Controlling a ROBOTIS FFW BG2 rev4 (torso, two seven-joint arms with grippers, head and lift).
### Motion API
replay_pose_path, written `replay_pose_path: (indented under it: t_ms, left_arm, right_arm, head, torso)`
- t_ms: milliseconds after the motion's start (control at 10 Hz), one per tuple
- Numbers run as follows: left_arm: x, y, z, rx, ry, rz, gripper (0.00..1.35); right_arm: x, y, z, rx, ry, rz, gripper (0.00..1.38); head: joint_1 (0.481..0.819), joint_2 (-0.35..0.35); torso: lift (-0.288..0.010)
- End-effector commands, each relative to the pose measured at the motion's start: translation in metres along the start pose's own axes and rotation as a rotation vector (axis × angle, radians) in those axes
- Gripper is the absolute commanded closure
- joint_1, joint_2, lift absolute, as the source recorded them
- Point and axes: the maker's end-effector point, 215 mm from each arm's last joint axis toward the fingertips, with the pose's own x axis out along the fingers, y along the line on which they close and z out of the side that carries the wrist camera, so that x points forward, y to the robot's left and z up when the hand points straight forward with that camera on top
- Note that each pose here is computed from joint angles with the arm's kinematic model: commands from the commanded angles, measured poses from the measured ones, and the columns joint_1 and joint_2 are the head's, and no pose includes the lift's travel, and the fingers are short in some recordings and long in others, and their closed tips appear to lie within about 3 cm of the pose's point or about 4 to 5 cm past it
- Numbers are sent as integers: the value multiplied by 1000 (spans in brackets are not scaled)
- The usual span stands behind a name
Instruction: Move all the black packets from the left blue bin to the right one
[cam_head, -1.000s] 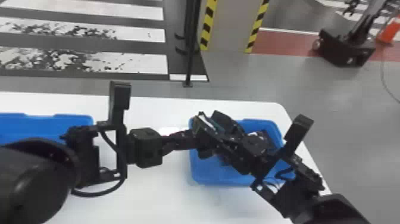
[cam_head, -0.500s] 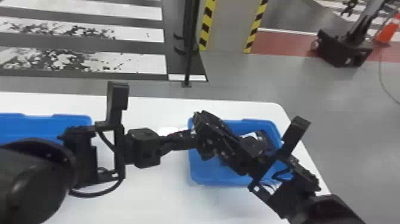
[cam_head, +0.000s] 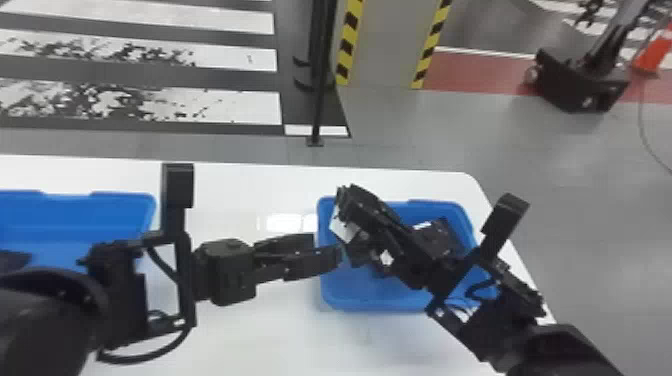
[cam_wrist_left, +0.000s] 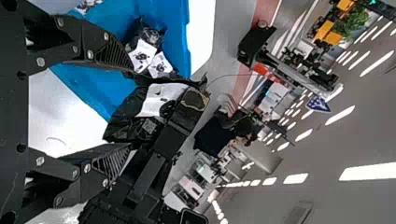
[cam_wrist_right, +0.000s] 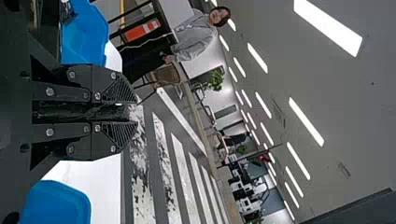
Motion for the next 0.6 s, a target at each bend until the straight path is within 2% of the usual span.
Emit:
replay_pose_path:
  t_ms: [0, 400, 500]
  left_arm:
    - [-23, 0, -2, -22, -45, 28, 180]
    - [-84, 19, -13, -69, -111, 150, 185]
    - [-93, 23, -17, -79, -117, 170, 185]
  right_arm:
    - [-2, -37, -6, 1, 17, -56, 1276]
    - [-15, -149, -28, -27, 91, -238, 1273]
    - [-21, -166, -34, -14, 105, -264, 1064]
  head:
    - [695, -200]
    - [695, -207]
    - [695, -210]
  torso:
    - [-150]
    - [-150]
    - [-150]
